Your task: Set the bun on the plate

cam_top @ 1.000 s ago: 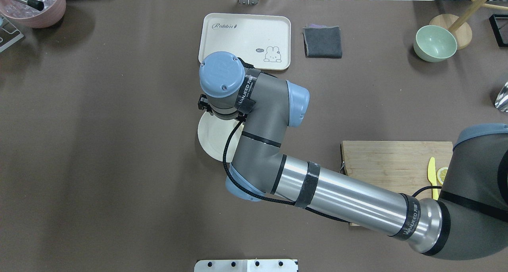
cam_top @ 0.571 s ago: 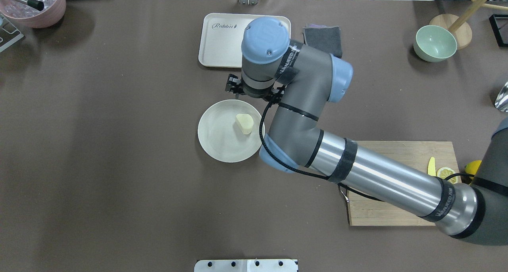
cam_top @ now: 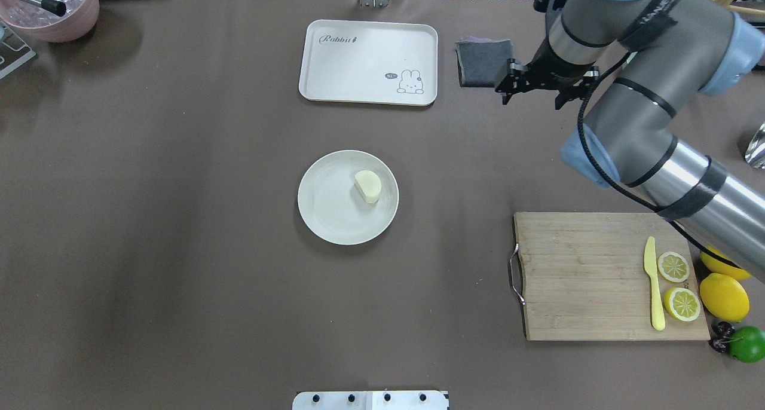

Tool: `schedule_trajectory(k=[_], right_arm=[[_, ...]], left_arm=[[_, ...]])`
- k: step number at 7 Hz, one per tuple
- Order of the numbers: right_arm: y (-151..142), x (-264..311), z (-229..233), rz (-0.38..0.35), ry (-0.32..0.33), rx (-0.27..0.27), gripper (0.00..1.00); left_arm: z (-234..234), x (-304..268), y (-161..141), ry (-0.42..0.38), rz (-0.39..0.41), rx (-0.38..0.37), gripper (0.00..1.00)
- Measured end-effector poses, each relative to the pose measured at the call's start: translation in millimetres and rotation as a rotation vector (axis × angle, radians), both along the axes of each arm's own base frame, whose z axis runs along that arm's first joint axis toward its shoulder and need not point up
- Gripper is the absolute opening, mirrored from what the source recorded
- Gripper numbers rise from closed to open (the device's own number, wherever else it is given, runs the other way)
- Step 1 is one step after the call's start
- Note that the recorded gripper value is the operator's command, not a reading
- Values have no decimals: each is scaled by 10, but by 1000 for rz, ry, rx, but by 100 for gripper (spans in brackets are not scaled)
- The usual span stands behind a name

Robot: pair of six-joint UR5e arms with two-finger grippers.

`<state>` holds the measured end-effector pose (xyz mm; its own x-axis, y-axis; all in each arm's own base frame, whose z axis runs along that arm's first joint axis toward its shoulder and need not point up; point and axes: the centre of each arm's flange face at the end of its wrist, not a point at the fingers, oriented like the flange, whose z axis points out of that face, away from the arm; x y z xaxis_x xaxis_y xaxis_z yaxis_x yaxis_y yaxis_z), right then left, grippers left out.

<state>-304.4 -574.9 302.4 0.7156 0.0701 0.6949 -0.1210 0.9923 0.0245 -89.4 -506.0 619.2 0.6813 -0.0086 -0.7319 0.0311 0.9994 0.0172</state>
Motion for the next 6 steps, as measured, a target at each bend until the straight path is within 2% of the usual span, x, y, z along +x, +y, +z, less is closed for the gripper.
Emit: schedule_trajectory(k=[1,3,4,6], right_arm=[[67,552,367,-42,36,20,100],[403,1615,1276,-87,100,22,100],[605,2130,1665,-123,102,25,100],[1098,3016,2368,-160,56,7,100]], left_arm=[[-25,4,1,1,0,3,98],[-46,7,1,3,2,9,98],[-49,7,1,2,2,10,98],[-52,7,0,2,2,12,98]])
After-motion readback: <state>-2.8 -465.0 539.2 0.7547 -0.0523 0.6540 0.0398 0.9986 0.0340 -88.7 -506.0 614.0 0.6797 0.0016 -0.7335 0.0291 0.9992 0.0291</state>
